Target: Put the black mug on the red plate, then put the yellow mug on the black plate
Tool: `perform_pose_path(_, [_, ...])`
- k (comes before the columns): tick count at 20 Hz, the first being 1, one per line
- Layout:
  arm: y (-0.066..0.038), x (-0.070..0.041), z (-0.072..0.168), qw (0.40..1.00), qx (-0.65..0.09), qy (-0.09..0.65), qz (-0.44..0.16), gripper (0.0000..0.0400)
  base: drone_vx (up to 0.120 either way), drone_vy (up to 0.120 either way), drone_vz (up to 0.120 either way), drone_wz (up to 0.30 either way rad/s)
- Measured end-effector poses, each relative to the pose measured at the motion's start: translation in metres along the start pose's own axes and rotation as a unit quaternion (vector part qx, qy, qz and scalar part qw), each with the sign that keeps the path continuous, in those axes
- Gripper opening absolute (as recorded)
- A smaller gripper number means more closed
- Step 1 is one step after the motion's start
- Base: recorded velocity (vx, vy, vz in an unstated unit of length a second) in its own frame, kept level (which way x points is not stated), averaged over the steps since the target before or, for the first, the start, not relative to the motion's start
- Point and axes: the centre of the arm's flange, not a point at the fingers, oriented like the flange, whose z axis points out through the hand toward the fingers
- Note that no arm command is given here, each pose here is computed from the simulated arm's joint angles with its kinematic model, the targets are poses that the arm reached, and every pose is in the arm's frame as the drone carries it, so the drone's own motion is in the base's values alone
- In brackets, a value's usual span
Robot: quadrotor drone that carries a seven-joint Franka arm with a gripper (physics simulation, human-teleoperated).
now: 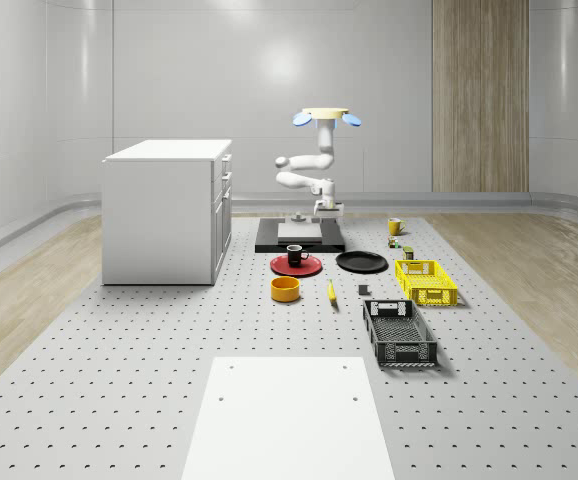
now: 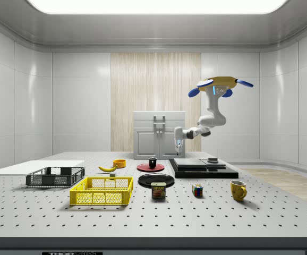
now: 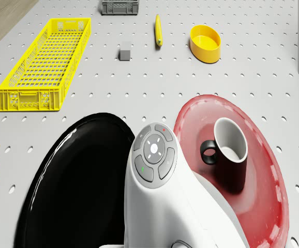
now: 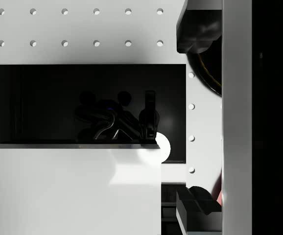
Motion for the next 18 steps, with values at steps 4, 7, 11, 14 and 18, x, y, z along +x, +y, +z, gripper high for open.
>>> perform_pose_path(4, [0.0000, 0.0000, 0.0000, 1.000, 0.000, 0.000, 0.000, 0.0400, -0.120, 0.120, 0.000, 0.000])
perform_pose_path(7, [0.0000, 0.0000, 0.0000, 1.000, 0.000, 0.000, 0.000, 0.0400, -0.120, 0.120, 0.000, 0.000])
perform_pose_path(11, [0.0000, 0.0000, 0.0000, 1.000, 0.000, 0.000, 0.000, 0.0400, -0.120, 0.120, 0.000, 0.000])
perform_pose_path(14, [0.0000, 0.0000, 0.0000, 1.000, 0.000, 0.000, 0.000, 0.0400, -0.120, 0.120, 0.000, 0.000])
perform_pose_path(18, [0.0000, 0.0000, 0.0000, 1.000, 0.000, 0.000, 0.000, 0.0400, -0.120, 0.120, 0.000, 0.000])
